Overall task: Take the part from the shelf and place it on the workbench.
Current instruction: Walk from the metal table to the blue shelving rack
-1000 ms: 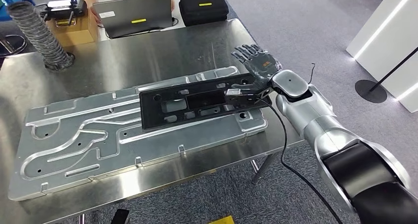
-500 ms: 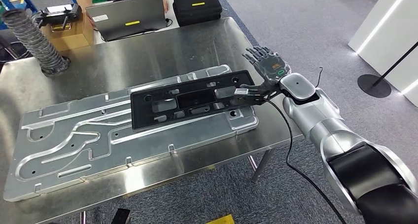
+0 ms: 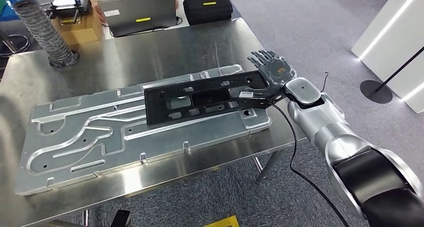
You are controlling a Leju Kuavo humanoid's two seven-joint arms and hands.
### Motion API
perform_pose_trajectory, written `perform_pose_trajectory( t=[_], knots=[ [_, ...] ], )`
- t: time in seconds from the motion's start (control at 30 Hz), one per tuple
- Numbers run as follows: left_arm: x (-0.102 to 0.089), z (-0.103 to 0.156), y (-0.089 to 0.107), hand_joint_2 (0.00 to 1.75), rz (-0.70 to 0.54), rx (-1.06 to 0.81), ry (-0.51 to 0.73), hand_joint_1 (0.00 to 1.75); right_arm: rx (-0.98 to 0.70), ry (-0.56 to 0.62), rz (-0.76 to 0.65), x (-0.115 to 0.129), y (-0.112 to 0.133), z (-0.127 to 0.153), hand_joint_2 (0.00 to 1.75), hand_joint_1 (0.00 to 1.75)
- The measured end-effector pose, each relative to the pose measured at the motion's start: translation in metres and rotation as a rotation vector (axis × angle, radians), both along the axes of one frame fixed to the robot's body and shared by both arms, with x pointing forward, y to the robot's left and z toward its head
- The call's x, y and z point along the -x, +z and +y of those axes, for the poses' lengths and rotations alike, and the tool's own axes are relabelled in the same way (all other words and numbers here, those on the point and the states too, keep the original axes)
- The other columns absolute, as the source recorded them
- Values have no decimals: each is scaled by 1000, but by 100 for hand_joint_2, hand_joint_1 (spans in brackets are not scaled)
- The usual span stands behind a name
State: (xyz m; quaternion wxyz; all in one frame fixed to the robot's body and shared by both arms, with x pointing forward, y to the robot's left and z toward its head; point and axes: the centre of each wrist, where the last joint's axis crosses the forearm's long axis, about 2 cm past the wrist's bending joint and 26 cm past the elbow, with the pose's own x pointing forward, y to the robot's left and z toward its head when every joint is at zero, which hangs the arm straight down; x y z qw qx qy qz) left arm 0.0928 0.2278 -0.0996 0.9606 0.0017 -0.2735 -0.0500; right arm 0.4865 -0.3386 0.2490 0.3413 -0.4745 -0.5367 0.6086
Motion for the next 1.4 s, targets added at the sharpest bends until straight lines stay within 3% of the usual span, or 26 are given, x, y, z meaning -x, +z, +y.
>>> perform_pose_trajectory(
  t=[1.4],
  knots=[
    [0,-3,0,0,0,7,14,0,0,-50,11,2,-4,-8,0,0]
  ],
)
